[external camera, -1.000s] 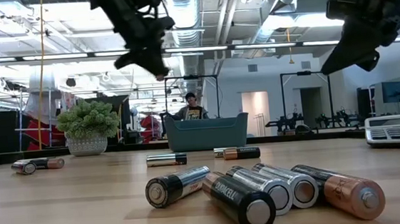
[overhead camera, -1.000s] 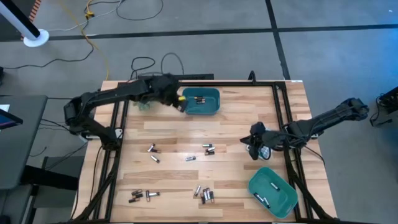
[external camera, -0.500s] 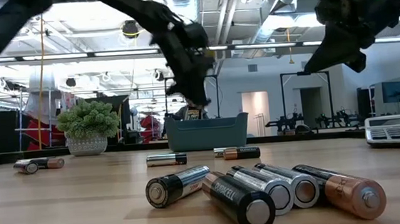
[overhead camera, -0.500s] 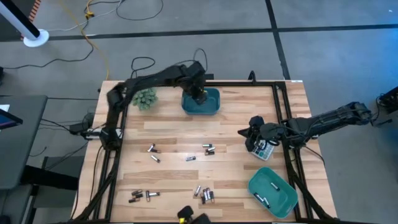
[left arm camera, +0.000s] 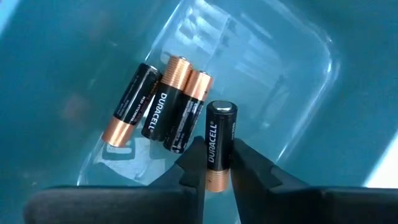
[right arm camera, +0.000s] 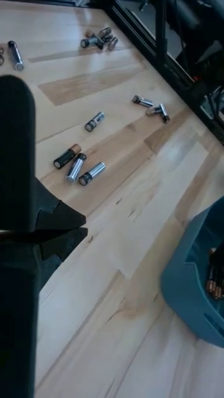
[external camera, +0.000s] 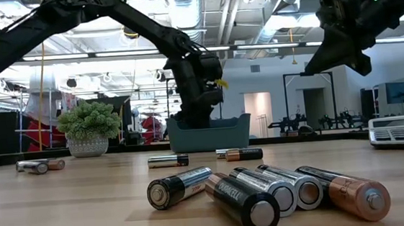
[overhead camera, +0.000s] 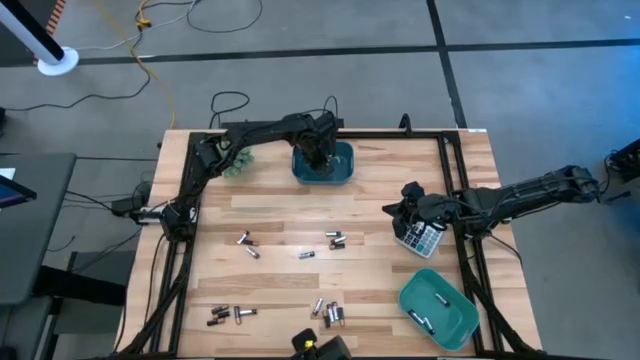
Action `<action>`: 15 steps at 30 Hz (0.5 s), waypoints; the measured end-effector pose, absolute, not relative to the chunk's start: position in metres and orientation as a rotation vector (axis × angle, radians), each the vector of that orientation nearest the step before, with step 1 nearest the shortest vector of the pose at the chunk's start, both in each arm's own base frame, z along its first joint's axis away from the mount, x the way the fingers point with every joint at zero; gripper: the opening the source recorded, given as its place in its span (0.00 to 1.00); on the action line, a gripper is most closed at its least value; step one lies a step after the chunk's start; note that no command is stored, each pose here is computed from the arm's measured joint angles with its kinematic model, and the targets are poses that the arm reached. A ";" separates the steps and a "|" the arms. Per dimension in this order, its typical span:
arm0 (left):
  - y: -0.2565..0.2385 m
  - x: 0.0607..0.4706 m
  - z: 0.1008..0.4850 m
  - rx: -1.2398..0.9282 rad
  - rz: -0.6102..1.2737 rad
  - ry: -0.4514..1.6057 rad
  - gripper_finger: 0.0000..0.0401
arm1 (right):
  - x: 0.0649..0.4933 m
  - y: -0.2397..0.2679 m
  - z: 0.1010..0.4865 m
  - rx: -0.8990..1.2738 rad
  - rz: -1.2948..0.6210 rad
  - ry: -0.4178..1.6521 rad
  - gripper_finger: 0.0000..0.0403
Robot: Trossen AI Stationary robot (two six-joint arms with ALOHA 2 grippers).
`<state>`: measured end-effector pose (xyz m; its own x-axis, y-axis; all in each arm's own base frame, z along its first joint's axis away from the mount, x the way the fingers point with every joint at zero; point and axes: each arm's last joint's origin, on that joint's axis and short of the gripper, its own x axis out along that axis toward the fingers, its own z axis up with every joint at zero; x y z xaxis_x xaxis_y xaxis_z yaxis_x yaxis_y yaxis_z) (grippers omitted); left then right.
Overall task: Sort batteries
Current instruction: Put the black battery into the blue bin, then put the silver battery into the green bin
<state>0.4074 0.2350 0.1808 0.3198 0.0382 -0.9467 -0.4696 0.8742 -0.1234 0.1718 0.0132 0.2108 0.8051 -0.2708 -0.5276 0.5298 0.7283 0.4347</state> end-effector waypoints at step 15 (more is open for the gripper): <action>0.234 0.408 0.179 -0.411 0.350 1.206 0.20 | 0.172 0.010 0.211 0.613 -0.477 0.449 0.00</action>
